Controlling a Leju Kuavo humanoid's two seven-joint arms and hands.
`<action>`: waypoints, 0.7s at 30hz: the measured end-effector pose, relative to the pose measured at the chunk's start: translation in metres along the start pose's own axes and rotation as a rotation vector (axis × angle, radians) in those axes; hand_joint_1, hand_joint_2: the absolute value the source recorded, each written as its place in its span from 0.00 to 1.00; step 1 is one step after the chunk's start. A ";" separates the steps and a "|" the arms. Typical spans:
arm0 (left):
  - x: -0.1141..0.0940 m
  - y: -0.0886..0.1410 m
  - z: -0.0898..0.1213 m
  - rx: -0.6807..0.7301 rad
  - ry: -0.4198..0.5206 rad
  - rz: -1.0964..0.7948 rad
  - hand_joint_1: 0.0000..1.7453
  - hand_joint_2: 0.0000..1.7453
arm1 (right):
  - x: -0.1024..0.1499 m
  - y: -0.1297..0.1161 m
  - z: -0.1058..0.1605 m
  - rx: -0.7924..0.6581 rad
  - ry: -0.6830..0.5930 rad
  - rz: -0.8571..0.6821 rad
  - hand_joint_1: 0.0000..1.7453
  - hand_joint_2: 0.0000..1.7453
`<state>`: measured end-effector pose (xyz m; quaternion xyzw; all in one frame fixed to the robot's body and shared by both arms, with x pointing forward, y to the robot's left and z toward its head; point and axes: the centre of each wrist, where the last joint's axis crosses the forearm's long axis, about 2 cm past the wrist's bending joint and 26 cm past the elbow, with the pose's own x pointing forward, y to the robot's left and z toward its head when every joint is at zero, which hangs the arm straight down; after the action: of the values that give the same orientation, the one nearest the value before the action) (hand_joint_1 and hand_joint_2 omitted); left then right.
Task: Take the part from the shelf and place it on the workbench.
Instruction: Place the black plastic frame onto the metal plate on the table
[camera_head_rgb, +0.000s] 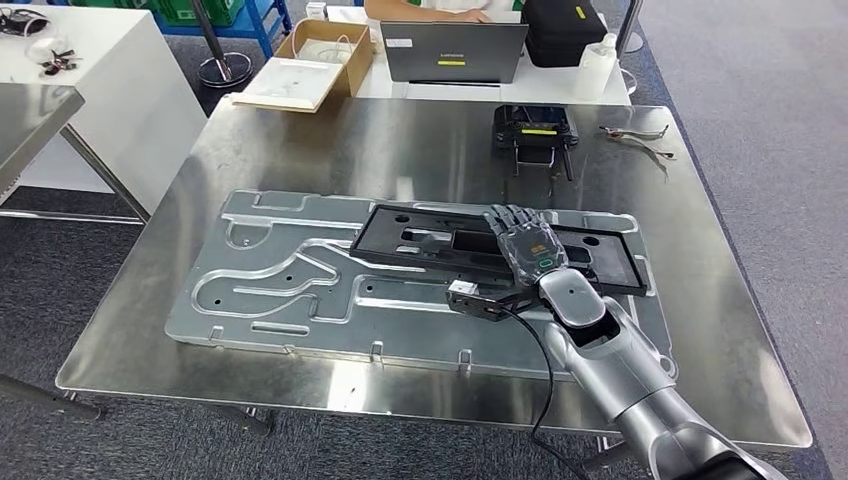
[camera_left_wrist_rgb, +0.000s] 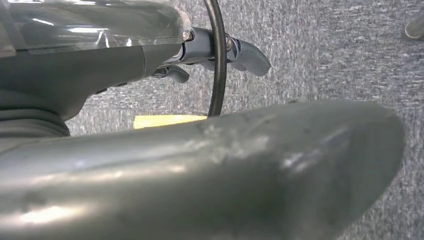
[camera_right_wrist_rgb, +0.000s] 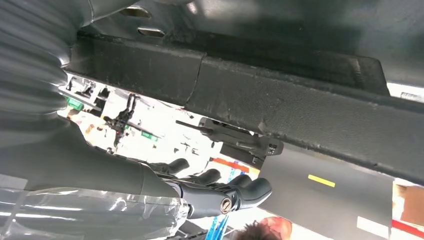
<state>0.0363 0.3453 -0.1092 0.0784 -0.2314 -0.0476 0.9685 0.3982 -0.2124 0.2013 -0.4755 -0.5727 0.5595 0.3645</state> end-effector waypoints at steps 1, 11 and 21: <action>0.000 0.000 0.000 -0.001 -0.001 0.002 0.00 0.00 | 0.000 0.000 0.000 0.000 0.000 0.000 0.00 1.00; 0.001 0.001 -0.001 -0.010 -0.011 0.013 0.00 0.00 | -0.003 0.003 0.002 0.009 0.003 -0.001 0.00 1.00; 0.001 -0.001 0.000 -0.016 -0.010 0.019 0.00 0.00 | -0.005 0.001 0.000 0.006 0.000 -0.002 0.00 1.00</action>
<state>0.0370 0.3444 -0.1093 0.0685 -0.2364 -0.0408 0.9684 0.3998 -0.2172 0.2004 -0.4738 -0.5716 0.5608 0.3664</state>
